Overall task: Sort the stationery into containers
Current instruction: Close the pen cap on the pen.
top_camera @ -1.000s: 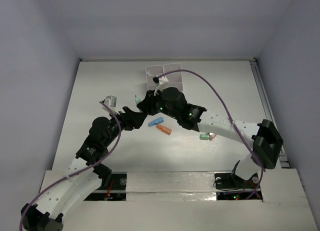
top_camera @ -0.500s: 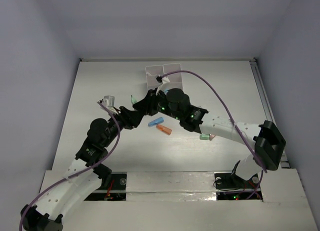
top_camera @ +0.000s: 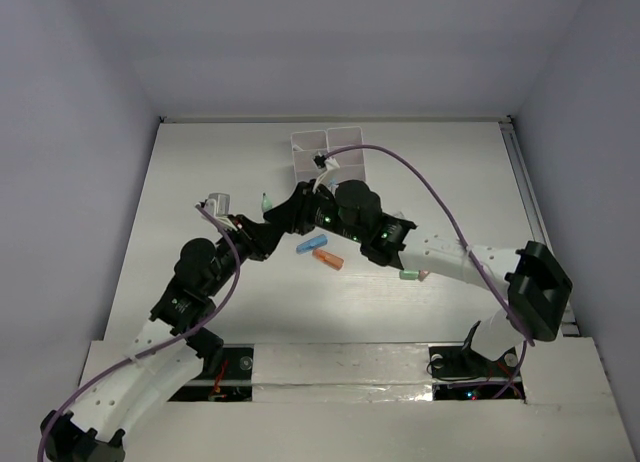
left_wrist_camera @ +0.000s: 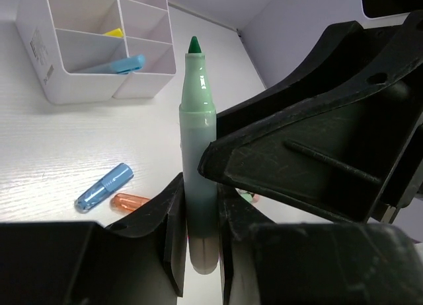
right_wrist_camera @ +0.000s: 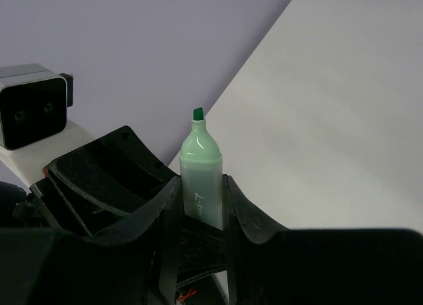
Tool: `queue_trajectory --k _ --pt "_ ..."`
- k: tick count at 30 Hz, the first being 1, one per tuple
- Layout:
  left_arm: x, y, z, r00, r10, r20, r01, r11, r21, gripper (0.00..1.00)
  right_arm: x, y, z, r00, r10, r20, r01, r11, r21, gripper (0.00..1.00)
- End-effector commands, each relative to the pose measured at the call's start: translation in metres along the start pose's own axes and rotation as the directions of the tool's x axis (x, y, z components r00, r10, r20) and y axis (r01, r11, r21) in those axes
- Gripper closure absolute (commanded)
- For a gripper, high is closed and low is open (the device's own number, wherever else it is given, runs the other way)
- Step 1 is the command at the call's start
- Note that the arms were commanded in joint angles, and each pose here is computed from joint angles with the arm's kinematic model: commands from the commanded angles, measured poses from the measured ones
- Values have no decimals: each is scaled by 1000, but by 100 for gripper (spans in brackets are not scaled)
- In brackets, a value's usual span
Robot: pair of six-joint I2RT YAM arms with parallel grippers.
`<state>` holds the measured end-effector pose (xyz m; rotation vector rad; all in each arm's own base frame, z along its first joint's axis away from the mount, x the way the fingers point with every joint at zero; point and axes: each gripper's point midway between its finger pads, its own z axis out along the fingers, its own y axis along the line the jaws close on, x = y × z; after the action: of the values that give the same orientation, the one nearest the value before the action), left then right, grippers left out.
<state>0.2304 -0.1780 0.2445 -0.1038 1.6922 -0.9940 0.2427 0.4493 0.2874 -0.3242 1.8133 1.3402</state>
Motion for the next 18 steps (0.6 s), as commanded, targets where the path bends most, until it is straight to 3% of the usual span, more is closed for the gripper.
queue_trajectory --k 1,4,5,9,13,16,17,18 --pt "-26 -14 -5 995 31 93 -34 999 36 100 -2 -8 -14 1000 -23 17 22 999 47 81" --pt "-20 -14 -7 997 36 72 -39 998 47 100 -7 -20 -22 999 -28 24 26 996 85 61" --pt "-19 -16 -9 997 36 68 -40 998 57 100 -9 -24 -27 999 -29 29 26 995 93 48" --pt "-13 -28 -15 999 50 21 -52 992 117 100 -28 -45 -58 997 -34 76 23 990 140 29" --pt "-15 -47 -24 996 85 -6 -82 979 188 100 -34 -73 -102 992 -79 95 52 964 262 29" --pt "-18 -61 -29 993 118 -23 -109 965 240 100 -20 -118 -140 994 -103 46 72 893 444 42" --pt "-19 -64 -30 990 138 -26 -127 959 255 100 -12 -135 -154 996 -91 8 74 851 519 61" --pt "-15 -68 -29 987 151 -52 -131 952 275 100 -1 -159 -169 996 -89 -30 89 804 587 69"
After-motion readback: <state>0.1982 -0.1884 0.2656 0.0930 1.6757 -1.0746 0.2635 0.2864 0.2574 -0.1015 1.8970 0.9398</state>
